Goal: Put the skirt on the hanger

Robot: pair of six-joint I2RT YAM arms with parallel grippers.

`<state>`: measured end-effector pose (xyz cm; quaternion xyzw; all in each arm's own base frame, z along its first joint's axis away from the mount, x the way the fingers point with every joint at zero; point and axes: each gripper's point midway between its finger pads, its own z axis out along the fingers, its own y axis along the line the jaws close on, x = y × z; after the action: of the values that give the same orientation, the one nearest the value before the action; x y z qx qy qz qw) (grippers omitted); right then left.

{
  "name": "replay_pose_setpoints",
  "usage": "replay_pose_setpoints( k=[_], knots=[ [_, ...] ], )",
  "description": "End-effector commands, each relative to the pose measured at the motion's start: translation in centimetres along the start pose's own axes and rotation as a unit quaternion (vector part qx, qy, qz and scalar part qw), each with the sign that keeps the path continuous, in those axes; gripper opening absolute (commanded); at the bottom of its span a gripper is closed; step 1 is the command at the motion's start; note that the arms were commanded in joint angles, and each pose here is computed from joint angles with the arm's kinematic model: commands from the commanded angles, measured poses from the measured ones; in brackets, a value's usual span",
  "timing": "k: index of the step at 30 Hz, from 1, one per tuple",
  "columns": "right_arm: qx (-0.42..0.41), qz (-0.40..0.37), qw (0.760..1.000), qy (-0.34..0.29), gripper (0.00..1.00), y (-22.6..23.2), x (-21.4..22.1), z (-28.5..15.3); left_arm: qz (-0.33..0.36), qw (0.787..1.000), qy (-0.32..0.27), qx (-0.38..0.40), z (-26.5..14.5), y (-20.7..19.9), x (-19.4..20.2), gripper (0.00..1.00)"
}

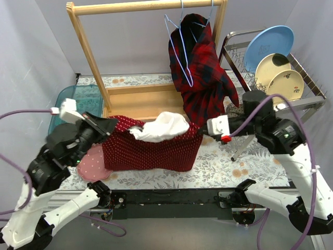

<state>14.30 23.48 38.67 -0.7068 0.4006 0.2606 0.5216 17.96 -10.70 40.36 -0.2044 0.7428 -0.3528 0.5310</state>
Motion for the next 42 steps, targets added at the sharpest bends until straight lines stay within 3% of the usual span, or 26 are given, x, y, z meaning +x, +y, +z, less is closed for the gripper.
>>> replay_pose_setpoints(
  k=[1,3,5,6,10,15,19,20,25,28,32,36,42],
  knots=[
    [-0.032,0.082,0.995,0.049,0.01,3.4,7.5,3.0,-0.009,0.995,0.089,-0.048,4.0,4.1,7.4,0.00],
    [-0.044,0.113,0.988,0.094,0.01,5.8,12.3,4.1,-0.012,0.988,0.133,-0.074,5.7,7.7,12.1,0.00],
    [-0.049,0.116,0.985,0.114,0.01,6.9,14.9,5.0,-0.035,0.984,0.161,-0.062,6.9,8.2,14.8,0.00],
    [-0.068,0.133,0.981,0.127,0.01,8.7,16.8,5.4,-0.030,0.977,0.189,-0.096,7.7,11.1,17.7,0.00],
    [-0.125,0.164,0.965,0.160,0.01,12.7,21.0,6.4,-0.031,0.966,0.227,-0.118,9.3,13.9,21.7,0.00],
    [-0.164,0.190,0.946,0.204,0.04,15.5,24.5,6.7,-0.013,0.961,0.234,-0.145,9.7,15.4,22.3,0.00],
    [-0.174,0.194,0.945,0.199,0.28,14.9,23.3,6.5,-0.008,0.958,0.237,-0.159,9.7,16.3,22.5,0.00],
    [-0.162,0.181,0.951,0.190,0.38,13.3,22.1,6.5,-0.009,0.958,0.239,-0.161,9.7,16.4,22.6,0.00],
    [-0.162,0.159,0.970,0.080,0.51,11.1,15.3,7.2,-0.010,0.960,0.236,-0.153,10.5,15.6,22.1,0.00],
    [-0.212,0.159,0.964,0.014,0.44,12.6,12.1,9.4,-0.013,0.962,0.236,-0.139,10.9,14.3,21.6,0.00],
    [-0.205,0.128,0.970,0.035,0.10,13.1,12.9,13.2,-0.014,0.965,0.228,-0.125,11.1,12.8,20.4,0.00],
    [-0.205,0.134,0.964,0.104,0.03,13.0,16.5,15.5,-0.018,0.970,0.215,-0.112,10.6,11.5,19.0,0.00],
    [-0.111,0.140,0.965,0.191,0.01,11.0,21.6,16.6,-0.027,0.972,0.210,-0.098,9.9,10.6,18.2,0.00]
  ],
)
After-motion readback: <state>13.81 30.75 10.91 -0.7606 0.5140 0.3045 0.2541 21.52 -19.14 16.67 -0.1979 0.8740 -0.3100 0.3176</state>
